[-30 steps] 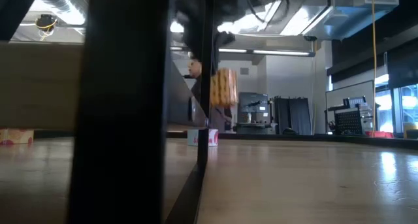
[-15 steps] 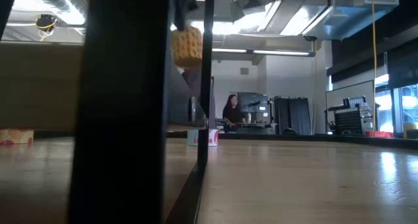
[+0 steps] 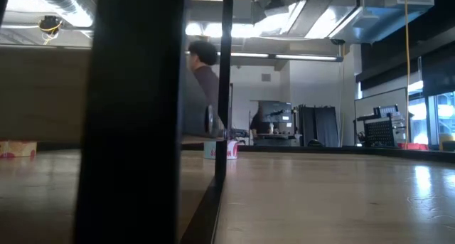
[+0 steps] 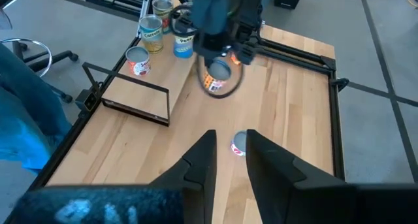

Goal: Pick and place cans onto a shelf
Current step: Put the canned black beans on the shelf

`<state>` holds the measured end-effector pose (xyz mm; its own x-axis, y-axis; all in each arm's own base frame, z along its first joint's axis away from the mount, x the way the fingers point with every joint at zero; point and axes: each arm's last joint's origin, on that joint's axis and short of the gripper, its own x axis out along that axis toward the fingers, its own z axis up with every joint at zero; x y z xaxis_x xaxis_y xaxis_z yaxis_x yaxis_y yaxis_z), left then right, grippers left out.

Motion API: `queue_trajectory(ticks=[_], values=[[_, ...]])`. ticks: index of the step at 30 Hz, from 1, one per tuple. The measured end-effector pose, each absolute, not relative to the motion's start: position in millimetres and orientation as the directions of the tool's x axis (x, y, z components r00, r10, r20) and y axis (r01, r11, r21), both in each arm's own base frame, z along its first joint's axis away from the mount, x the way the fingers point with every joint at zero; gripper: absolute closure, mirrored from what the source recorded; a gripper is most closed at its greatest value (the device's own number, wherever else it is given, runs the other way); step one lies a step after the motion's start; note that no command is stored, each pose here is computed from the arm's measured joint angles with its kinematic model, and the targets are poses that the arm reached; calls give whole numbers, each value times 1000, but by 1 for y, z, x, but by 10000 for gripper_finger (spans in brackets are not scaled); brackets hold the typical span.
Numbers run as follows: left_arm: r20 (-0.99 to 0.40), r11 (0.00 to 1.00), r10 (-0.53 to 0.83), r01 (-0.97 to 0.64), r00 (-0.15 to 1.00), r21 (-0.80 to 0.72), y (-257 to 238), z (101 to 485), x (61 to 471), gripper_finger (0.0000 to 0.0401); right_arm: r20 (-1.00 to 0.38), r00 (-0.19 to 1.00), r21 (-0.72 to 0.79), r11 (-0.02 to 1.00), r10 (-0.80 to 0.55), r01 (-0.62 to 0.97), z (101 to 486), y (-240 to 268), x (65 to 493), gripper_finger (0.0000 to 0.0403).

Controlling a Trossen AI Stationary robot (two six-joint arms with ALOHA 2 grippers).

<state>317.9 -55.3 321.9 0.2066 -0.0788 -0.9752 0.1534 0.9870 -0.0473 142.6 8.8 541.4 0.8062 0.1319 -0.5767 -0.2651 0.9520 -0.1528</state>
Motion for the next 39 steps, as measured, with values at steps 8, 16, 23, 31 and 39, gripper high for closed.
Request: queue_trajectory(ticks=[8,16,23,31,39], values=[[-979,985,-145,114,143,-130,-90,303,305,401,-577,806,-161,949,132,-271,541,9,143,318],[-963,976,-219,49,160,-214,-118,309,295,401,-577,806,-162,949,132,-272,541,9,143,318],[-958,982,-185,11,219,-187,-157,308,282,401,-577,806,-160,950,132,-270,541,9,143,318],[-954,981,-59,-158,293,-109,-181,306,269,401,-576,806,-160,949,132,-270,541,9,143,318],[-932,944,-3,-306,363,-122,-207,302,257,401,-574,808,-156,951,133,-267,542,9,143,318]])
